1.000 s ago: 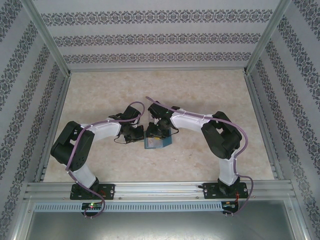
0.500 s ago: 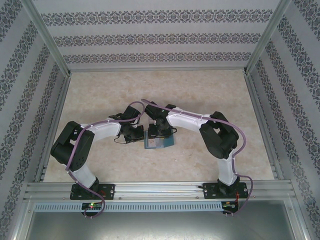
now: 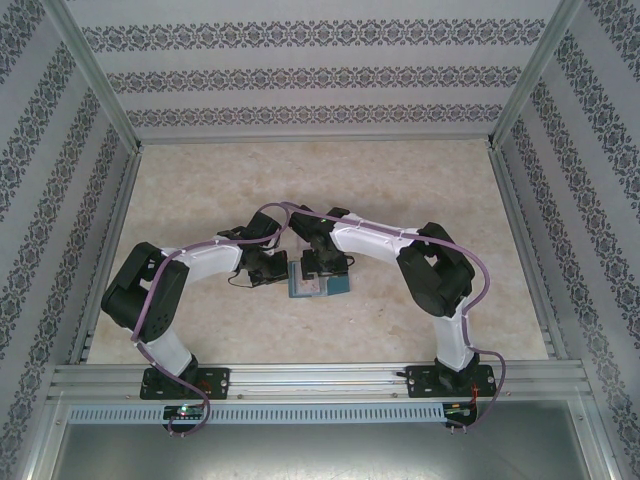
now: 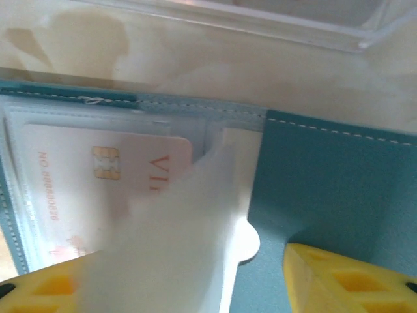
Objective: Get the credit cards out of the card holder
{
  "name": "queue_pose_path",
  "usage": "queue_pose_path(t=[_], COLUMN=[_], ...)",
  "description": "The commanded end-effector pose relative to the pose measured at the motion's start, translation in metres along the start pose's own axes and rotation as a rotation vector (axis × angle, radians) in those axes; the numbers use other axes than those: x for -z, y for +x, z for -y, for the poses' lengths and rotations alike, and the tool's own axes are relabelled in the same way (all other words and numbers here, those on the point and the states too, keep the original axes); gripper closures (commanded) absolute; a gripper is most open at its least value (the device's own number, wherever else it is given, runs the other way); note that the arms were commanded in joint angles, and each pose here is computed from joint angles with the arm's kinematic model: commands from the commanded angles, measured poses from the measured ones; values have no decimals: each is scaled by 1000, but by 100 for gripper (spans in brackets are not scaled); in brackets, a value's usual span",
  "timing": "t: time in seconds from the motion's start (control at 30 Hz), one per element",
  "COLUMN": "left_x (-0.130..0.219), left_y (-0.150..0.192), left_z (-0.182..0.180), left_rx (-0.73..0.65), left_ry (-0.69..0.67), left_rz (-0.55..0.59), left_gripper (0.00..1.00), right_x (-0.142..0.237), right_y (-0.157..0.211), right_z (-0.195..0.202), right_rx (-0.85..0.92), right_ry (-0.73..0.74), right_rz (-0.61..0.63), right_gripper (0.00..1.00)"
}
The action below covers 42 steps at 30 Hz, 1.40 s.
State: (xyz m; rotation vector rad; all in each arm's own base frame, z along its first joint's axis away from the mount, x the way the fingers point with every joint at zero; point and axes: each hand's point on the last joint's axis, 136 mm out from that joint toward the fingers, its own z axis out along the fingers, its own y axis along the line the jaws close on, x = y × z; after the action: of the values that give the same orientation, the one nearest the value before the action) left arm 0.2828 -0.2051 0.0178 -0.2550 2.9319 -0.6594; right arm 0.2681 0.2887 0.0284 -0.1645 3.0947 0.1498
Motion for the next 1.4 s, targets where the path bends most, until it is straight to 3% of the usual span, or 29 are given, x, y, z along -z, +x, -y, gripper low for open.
queue_pose_path(t=[0.0, 0.17, 0.47, 0.7, 0.87, 1.13, 1.37], left_x=[-8, -8, -6, -6, -7, -7, -6], left_y=[9, 8, 7, 8, 9, 9, 10], left_z=[-6, -5, -2, -3, -5, -5, -5], left_rx=[-2, -6, -5, -2, 2, 2, 5], left_ry=[-22, -23, -12, -12, -18, -19, -21], left_rz=[-44, -42, -43, -44, -46, -48, -51], left_gripper=[96, 96, 96, 96, 96, 96, 95], right_x=[13, 17, 23, 23, 18, 8, 4], right_y=[-1, 1, 3, 0, 1, 5, 9], right_z=[3, 3, -8, -7, 2, 41, 56], right_rx=[25, 12, -28, -77, -111, -96, -87], right_ry=[31, 4, -151, -260, -291, -103, -27], right_rz=[23, 26, 10, 9, 4, 14, 7], right_gripper=[41, 51, 86, 99, 98, 86, 76])
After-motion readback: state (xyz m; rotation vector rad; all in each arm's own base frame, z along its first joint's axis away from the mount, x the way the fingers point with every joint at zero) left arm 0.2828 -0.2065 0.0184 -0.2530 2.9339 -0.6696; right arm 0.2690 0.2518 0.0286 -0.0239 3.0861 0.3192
